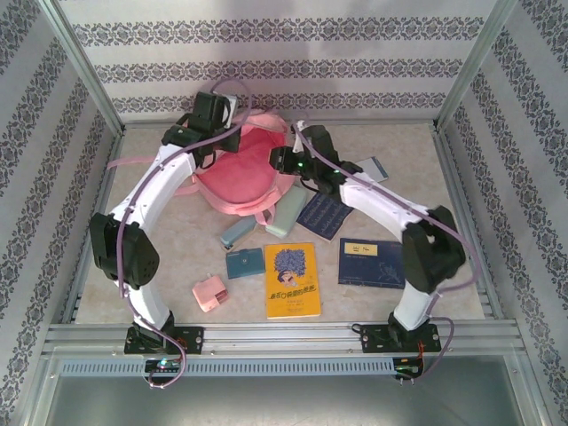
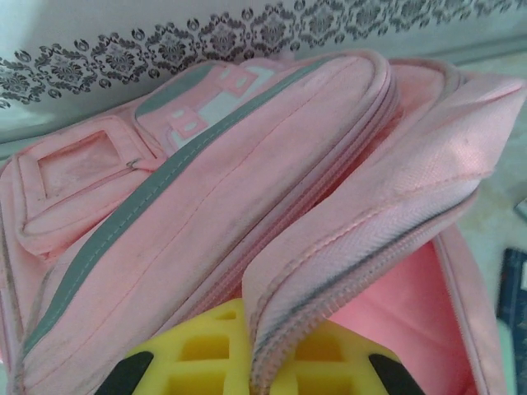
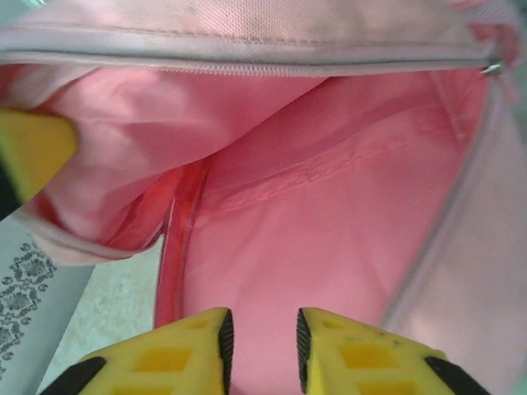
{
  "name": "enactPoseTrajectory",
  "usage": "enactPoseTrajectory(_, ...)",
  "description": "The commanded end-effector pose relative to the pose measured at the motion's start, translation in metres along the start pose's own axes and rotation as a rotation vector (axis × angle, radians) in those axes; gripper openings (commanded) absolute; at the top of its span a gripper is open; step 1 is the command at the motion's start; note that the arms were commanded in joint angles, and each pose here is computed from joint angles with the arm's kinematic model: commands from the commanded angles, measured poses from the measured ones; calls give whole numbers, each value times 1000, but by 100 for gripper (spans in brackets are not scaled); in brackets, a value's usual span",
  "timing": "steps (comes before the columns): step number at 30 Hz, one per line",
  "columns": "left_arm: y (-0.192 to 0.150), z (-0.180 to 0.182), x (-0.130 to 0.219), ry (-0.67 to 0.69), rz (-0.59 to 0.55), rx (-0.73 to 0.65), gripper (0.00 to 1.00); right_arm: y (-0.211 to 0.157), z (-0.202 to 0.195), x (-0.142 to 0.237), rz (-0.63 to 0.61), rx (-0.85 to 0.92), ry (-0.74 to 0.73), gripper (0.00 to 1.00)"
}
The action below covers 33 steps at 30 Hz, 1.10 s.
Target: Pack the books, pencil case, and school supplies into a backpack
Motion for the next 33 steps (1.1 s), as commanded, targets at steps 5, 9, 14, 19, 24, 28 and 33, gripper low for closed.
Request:
enactPoseTrajectory(5, 2, -2, -7, -103, 45, 228, 0, -18, -31, 48, -2, 125, -242, 58)
enactPoseTrajectory(9, 2, 4, -21, -181, 33, 381, 0, -27, -64, 66, -23, -42, -221, 87)
enactPoseTrajectory(14, 7, 7, -25, -278, -5, 488, 0, -34, -101, 90, 11, -111, -210, 84)
enactPoseTrajectory(19, -5, 20, -25, -208, 24, 481, 0, -66, -84, 93, 168, 55, -259, 74)
enactPoseTrajectory(24, -14, 33, -22, -205, 37, 543, 0, -114, -35, 84, 370, 293, -177, 73)
enactPoseTrajectory(28, -26, 31, -20, -226, 85, 570, 0, -160, 4, 81, 463, 572, -17, 85)
enactPoseTrajectory(33, -36, 29, -15, -228, 99, 561, 0, -219, 58, 81, 535, 933, 428, 85)
Point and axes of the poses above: each hand's point on the last joint's axis, 136 mm out from that joint toward the fingers, its own x axis back along the fingers, its own z axis along the line the jaws close on, y = z × x, the point moved 4 cm from there along x, back along the fingers, and after that the axes turned 10 degrees about -x, right-handed, at the moved point
